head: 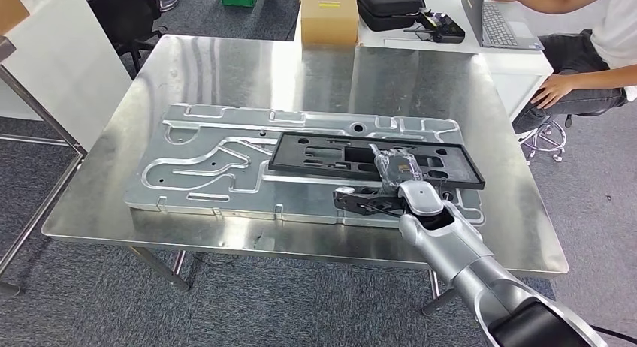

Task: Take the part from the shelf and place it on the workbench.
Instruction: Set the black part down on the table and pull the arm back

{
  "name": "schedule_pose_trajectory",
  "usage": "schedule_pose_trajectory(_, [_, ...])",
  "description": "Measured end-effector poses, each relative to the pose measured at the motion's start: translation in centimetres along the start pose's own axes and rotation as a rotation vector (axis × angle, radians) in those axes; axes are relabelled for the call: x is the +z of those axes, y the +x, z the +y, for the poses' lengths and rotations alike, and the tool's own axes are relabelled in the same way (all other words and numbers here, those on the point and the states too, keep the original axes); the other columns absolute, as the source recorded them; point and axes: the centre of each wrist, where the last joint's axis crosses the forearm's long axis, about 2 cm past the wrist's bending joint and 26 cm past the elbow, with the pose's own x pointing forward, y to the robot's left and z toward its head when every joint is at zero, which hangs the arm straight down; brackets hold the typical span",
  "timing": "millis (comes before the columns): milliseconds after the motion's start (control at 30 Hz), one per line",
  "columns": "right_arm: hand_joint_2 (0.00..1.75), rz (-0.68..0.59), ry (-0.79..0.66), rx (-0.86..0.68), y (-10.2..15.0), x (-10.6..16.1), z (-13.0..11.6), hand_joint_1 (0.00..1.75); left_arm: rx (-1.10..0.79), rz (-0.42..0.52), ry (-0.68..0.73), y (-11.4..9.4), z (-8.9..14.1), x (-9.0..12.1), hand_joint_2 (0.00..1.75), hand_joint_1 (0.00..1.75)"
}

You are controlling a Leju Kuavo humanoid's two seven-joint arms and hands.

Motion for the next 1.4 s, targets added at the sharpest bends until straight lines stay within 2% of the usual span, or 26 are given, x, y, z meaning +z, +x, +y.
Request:
schedule_pose_trajectory(133, [0.00, 0.001, 0.003, -0.002, 0.1, 0.0, 0.1, 0.00, 0.000, 0.001, -0.003, 0.0, 0.0, 0.0, 0.00, 0.00])
schedule_pose_trajectory(267, [0.00, -0.007, -0.013, 0.008, 0.3, -0.1, -0.1, 0.00, 0.003, 0.001, -0.018, 0.0, -0.1, 0.0, 0.00, 0.00])
schedule_pose_trajectory(367, [0.00, -0.020, -0.064, 0.030, 1.0, -0.1, -1.1, 0.00, 0.012, 0.001, -0.024, -0.1, -0.2, 0.0, 0.00, 0.00])
schedule_pose_trajectory(633, [0.00, -0.112, -0.299, 0.045, 4.7, 0.9, -7.5, 0.00, 0.023, 0.012, -0.020, -0.2, -0.5, 0.0, 0.00, 0.00])
schedule_pose_trajectory(900, [0.00, -0.233, -0.463, -0.001, 7.2, 3.1, -11.5, 0.00, 0.024, 0.011, -0.013, -0.2, -0.4, 0.1, 0.00, 0.00])
schedule_pose_trajectory(1133, [0.00, -0.306, -0.530, -0.025, 8.6, 5.0, -12.1, 0.00, 0.020, 0.022, -0.008, -0.2, -0.6, 0.1, 0.00, 0.00])
schedule_pose_trajectory(1400, [0.00, -0.374, -0.552, -0.082, 10.1, 7.4, -10.1, 0.00, -0.008, 0.048, 0.013, -0.4, -0.8, 0.1, 0.00, 0.00])
